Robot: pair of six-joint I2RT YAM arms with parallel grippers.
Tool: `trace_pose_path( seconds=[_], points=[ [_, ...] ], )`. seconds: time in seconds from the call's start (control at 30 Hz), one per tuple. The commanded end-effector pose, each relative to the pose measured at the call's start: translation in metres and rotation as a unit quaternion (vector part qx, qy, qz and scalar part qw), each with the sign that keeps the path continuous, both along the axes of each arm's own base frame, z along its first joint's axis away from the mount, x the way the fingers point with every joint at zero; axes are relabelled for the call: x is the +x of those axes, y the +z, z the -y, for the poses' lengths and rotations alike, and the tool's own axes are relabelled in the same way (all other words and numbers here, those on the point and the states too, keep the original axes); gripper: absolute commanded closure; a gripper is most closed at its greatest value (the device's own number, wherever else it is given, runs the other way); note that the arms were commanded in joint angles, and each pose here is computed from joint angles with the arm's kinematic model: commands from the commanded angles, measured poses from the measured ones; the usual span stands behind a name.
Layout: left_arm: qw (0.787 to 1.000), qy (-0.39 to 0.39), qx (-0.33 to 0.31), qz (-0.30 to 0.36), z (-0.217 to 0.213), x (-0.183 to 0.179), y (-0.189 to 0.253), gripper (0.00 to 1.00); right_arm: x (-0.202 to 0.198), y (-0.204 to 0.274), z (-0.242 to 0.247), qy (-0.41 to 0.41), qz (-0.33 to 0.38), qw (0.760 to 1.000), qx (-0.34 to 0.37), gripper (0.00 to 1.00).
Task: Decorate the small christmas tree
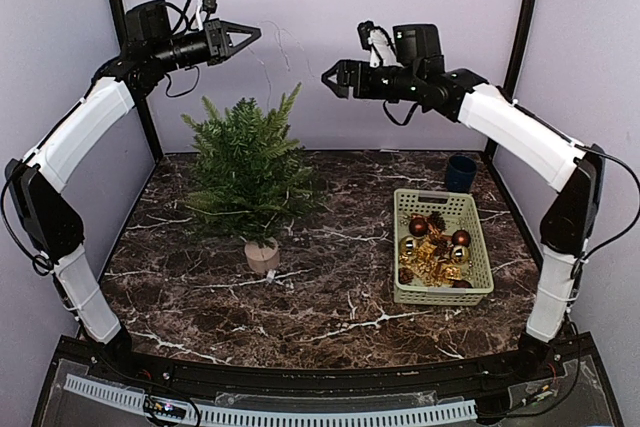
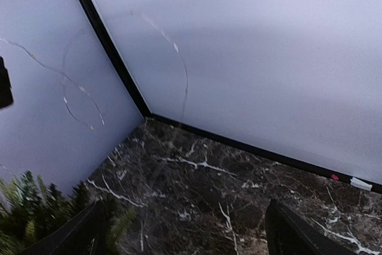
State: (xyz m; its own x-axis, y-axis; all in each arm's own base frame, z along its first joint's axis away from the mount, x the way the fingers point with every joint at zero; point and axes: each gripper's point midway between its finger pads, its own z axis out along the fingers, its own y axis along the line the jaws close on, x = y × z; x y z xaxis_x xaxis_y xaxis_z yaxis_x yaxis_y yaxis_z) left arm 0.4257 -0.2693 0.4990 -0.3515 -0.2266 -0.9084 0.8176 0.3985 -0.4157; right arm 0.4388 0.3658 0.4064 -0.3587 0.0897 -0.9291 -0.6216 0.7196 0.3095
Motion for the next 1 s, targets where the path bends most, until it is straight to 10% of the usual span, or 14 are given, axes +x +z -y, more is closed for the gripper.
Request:
trace_pose_path(
  seconds=[0.0, 0.6, 0.97],
  points=[
    [0.999, -0.046, 0.005, 0.019, 0.005, -0.019, 0.01, 1.0, 0.005, -0.039, 0.002, 0.016, -0.012, 0.994, -0.111, 0.07],
    [0.993, -0.115, 0.031, 0.019, 0.017, -0.042, -0.003, 1.0, -0.004, -0.067, -0.001, 0.086, 0.003, 0.983, -0.163, 0.33],
    [0.994, -0.098, 0.035, 0.025, 0.015, -0.04, -0.002, 1.0, -0.014, -0.071, -0.004, 0.113, -0.005, 0.983, -0.147, 0.93]
  ],
)
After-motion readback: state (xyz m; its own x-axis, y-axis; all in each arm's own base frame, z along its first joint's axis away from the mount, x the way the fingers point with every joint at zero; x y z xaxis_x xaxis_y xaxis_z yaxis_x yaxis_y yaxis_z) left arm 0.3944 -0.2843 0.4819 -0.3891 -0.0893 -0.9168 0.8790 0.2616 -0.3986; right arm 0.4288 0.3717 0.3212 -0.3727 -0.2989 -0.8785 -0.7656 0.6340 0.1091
